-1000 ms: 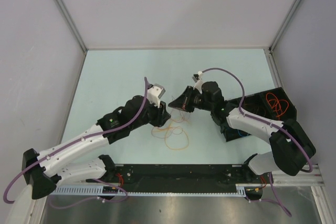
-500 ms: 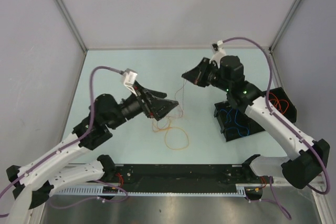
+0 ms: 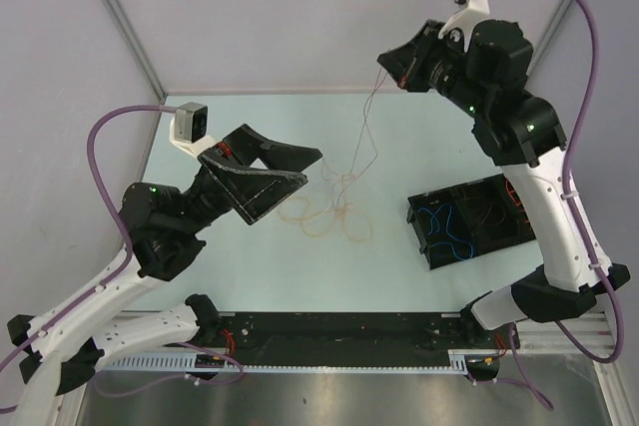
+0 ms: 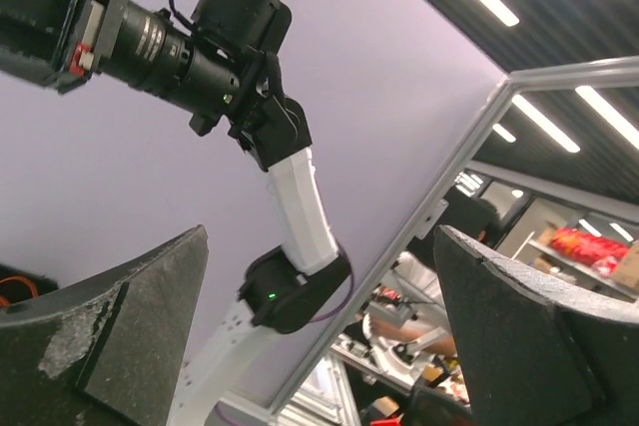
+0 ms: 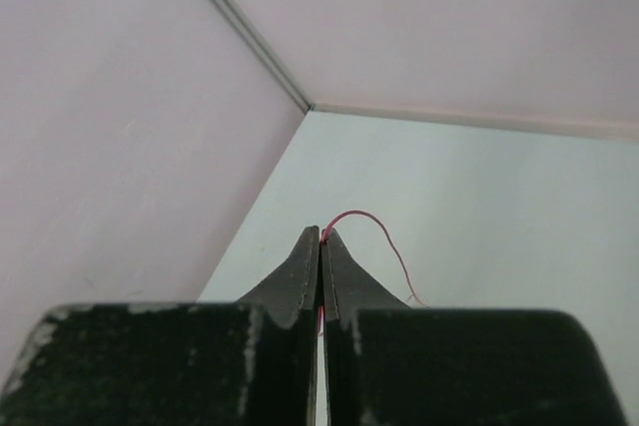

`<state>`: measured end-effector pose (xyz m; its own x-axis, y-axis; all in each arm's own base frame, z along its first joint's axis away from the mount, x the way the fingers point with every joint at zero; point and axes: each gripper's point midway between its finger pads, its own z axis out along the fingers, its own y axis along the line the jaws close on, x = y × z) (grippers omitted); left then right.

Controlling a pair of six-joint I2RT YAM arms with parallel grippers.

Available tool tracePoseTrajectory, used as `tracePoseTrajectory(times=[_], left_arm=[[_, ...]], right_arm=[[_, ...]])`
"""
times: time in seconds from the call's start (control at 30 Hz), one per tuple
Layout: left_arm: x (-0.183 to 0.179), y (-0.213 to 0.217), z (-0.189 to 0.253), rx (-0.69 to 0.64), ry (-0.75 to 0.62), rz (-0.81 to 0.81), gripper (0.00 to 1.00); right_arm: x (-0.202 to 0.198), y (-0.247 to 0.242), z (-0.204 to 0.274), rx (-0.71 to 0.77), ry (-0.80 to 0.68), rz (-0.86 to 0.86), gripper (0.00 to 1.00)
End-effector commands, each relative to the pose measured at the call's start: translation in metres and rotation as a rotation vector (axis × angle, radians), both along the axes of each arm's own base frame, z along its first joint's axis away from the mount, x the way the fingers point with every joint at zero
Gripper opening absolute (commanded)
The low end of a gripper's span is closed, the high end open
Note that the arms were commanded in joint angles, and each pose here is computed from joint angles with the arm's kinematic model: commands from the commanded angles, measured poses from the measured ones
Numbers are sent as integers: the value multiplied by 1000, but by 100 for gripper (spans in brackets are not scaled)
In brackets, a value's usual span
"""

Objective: Untangle the cables

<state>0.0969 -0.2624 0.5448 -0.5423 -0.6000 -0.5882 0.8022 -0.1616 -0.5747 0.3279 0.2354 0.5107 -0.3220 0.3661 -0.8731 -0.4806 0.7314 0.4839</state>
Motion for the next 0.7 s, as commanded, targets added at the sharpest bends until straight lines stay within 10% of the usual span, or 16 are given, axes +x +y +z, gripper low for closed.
tracePoseTrajectory(times=[0.0, 0.33, 0.67], left_arm=[[-21, 23, 37, -147, -49, -49, 100], [-25, 27, 50, -215, -74, -72, 99], [-15, 28, 41, -234, -46, -37, 99]], right_arm=[[8, -24, 11, -81, -15, -84, 0], [-17, -34, 106, 66, -229, -57, 0], [-10, -24, 82, 37, -180, -23, 0]])
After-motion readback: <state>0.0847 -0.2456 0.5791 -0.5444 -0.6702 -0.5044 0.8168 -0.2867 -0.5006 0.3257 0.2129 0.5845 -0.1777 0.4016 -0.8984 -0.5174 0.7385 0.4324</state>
